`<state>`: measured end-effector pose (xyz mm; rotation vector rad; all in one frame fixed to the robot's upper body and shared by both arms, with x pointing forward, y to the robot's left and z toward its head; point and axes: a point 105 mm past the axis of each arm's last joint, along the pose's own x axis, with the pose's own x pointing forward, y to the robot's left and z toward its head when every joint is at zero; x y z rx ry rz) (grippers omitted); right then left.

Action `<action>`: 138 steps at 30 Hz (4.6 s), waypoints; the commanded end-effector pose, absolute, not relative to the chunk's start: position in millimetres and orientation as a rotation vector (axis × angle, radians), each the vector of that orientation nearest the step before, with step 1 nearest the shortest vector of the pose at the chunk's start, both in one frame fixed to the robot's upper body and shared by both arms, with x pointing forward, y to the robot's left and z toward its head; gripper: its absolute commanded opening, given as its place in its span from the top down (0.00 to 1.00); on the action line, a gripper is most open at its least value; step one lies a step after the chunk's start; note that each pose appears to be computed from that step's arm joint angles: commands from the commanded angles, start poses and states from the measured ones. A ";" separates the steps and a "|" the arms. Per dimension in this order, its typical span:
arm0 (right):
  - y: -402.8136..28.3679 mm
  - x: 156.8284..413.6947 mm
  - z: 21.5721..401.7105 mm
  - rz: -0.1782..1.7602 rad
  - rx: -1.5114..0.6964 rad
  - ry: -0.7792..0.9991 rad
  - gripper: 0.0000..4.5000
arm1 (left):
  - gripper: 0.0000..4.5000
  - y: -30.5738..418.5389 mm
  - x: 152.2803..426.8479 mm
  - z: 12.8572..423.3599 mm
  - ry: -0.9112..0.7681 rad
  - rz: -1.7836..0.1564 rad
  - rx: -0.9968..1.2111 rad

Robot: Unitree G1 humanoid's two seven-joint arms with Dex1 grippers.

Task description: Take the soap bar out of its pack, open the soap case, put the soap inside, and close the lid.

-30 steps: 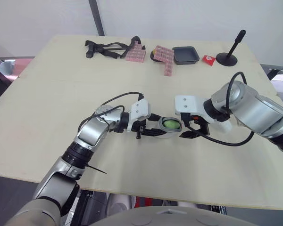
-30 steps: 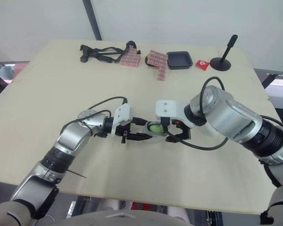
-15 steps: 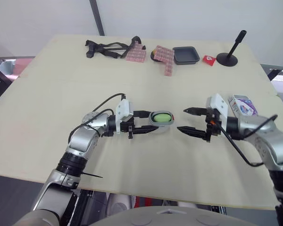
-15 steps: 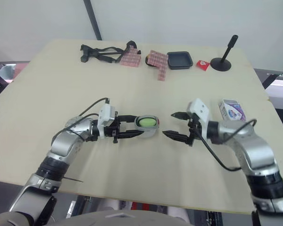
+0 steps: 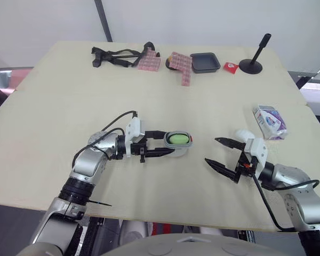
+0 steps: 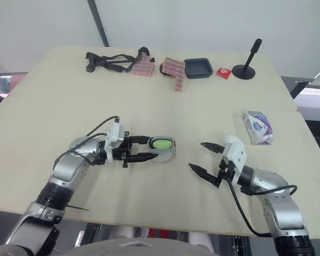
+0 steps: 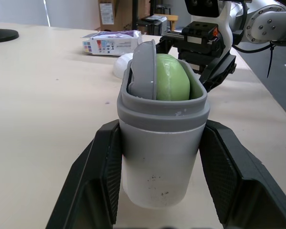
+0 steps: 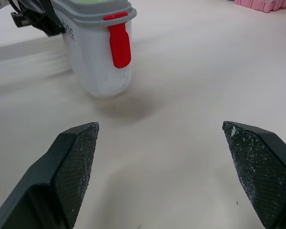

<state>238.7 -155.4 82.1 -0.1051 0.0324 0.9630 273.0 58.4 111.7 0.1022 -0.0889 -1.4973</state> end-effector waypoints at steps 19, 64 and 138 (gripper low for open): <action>-169.2 229.1 74.7 0.954 -0.159 0.015 0.01 | 0.58 58.6 252.3 116.7 -0.131 -1.617 0.118; -217.4 274.5 156.3 0.900 -0.377 0.440 0.01 | 0.58 62.9 262.2 97.7 -0.129 -1.602 0.171; -154.2 285.7 190.3 1.182 -0.688 0.612 0.57 | 0.58 49.6 266.0 95.1 -0.133 -1.582 0.155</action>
